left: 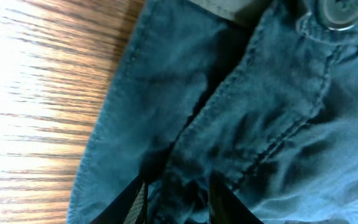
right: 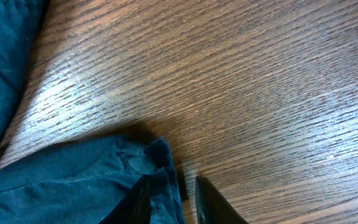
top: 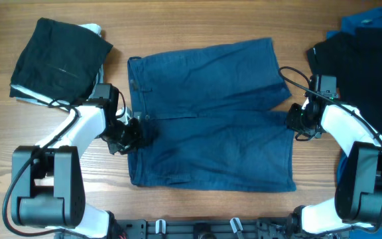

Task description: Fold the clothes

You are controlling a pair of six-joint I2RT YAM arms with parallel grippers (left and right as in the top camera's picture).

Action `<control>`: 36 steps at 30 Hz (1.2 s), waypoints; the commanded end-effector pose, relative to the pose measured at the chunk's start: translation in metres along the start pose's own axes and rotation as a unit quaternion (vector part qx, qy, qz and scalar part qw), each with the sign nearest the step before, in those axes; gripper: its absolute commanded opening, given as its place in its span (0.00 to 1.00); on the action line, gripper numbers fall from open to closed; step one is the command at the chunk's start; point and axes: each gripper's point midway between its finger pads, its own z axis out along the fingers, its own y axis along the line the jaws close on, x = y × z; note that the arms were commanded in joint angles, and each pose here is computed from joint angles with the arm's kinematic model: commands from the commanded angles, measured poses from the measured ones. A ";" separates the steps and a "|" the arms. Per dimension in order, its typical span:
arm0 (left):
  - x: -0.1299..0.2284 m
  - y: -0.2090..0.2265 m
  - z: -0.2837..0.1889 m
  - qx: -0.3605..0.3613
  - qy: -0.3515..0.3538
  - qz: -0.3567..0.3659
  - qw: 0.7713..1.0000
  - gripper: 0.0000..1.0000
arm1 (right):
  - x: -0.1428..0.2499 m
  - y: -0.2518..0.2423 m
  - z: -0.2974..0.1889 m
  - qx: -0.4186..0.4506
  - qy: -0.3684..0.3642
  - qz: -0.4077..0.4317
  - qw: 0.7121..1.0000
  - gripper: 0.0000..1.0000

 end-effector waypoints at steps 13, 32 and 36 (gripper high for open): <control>-0.030 0.054 -0.020 -0.034 -0.056 -0.081 0.995 0.04 | 0.001 -0.003 0.001 0.006 0.001 -0.011 1.000 0.04; -0.035 0.044 -0.020 -0.008 -0.062 -0.074 0.995 0.54 | 0.106 0.032 -0.013 -0.122 0.215 0.036 0.968 0.31; -0.035 0.044 -0.020 -0.008 -0.061 -0.075 0.995 0.54 | 0.099 0.016 -0.004 -0.076 0.189 0.027 0.979 0.41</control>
